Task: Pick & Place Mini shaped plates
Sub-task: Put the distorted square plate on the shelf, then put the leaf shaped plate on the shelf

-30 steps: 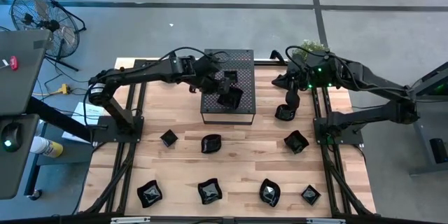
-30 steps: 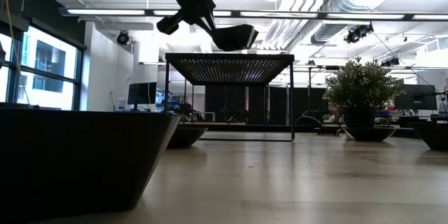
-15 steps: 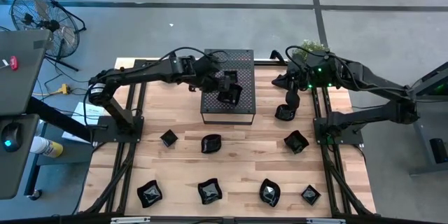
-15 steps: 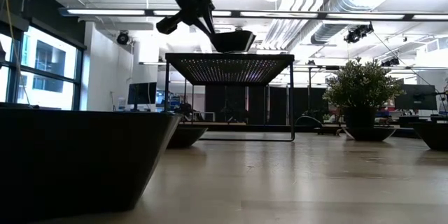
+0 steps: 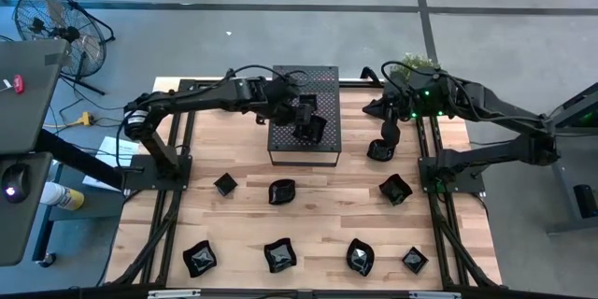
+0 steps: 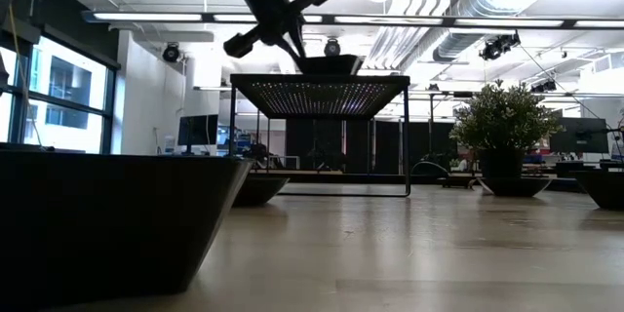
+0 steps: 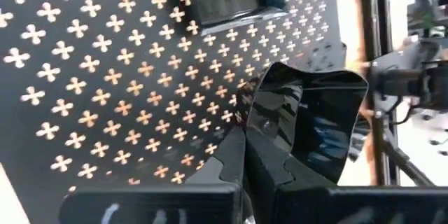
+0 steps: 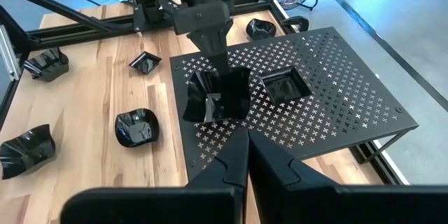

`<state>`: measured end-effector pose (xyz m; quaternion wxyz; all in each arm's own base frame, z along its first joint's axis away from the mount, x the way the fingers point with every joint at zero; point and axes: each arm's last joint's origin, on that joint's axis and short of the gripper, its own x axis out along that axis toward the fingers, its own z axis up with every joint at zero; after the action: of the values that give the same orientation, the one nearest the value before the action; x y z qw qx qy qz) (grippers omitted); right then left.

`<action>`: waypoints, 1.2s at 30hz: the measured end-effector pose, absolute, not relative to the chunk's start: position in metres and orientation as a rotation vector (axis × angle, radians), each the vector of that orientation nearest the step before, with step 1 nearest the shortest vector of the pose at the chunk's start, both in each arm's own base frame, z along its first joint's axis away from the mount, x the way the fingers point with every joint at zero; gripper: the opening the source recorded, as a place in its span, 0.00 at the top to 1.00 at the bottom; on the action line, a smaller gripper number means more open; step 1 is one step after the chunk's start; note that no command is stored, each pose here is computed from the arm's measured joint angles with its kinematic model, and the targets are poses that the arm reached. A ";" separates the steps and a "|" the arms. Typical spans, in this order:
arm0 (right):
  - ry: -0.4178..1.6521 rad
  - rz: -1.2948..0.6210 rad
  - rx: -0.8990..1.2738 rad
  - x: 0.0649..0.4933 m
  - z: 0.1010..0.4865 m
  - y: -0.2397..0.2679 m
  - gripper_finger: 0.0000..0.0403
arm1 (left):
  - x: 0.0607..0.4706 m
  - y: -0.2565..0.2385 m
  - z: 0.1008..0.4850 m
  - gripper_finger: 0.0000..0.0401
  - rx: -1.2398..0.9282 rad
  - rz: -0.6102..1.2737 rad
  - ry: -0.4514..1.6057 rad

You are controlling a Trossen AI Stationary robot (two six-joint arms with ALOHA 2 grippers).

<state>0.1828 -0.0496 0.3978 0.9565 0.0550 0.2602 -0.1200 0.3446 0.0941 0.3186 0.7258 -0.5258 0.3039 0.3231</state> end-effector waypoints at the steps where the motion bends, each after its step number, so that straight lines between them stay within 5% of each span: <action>1: 0.528 -0.243 0.112 0.183 0.398 -0.050 0.99 | 0.345 0.094 0.319 0.99 -1.159 0.711 0.666; 20: 0.526 -0.244 0.120 0.183 0.398 -0.050 0.99 | 0.343 0.094 0.318 0.88 -1.075 0.684 0.705; 36: 0.523 -0.248 0.133 0.183 0.398 -0.050 0.99 | 0.332 0.093 0.335 0.99 -0.995 0.604 0.699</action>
<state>0.1829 -0.0496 0.3980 0.9562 0.0657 0.2577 -0.1221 0.3319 0.0934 0.3346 0.7783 -0.4601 0.3235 0.2792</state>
